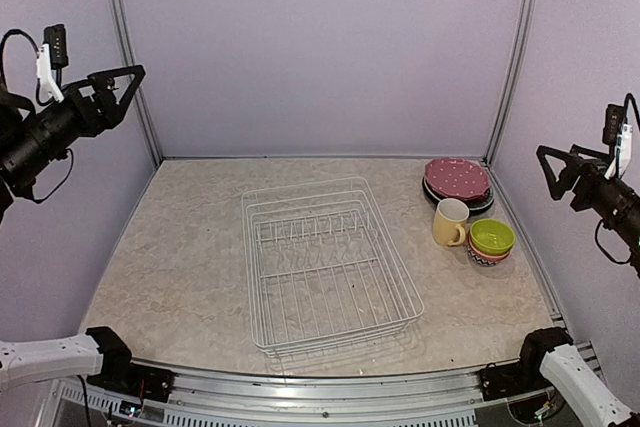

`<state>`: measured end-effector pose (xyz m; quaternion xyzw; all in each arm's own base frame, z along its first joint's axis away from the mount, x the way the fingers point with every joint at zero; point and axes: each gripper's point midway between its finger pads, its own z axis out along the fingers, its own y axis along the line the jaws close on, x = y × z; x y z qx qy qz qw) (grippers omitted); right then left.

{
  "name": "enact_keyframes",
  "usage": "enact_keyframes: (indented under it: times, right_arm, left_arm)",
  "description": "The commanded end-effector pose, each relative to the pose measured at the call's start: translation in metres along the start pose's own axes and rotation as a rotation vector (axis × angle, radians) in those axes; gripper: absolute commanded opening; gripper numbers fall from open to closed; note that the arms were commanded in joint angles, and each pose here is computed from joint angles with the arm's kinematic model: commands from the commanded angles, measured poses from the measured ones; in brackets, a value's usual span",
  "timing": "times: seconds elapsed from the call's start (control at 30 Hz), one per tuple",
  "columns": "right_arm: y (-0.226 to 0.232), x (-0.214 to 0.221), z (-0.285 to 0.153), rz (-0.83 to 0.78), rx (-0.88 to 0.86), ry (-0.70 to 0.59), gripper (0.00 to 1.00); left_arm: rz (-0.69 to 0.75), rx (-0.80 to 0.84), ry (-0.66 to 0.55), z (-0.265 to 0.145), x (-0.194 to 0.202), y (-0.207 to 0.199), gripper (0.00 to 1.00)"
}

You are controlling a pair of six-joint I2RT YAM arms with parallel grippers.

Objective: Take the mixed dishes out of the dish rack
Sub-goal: Reset both arms

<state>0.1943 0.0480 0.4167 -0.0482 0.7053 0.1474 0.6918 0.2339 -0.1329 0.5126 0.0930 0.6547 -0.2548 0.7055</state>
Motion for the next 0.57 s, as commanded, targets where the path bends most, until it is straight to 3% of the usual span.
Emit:
enact_keyframes:
  times: [0.0, 0.2, 0.53]
  right_arm:
    - [0.028, -0.039, -0.026, -0.066, -0.113, -0.16, 1.0]
    - [0.034, -0.069, -0.06, -0.101, -0.084, -0.271, 1.0]
    - [0.022, -0.074, -0.078, -0.09, 0.013, -0.312, 1.0]
  left_arm:
    - [0.02, -0.087, -0.139, -0.037, -0.026, 0.017, 0.99]
    - [0.01, -0.15, -0.219, -0.074, -0.039, 0.031, 0.99]
    - [0.016, -0.142, -0.202, -0.072, -0.037, 0.029, 0.99]
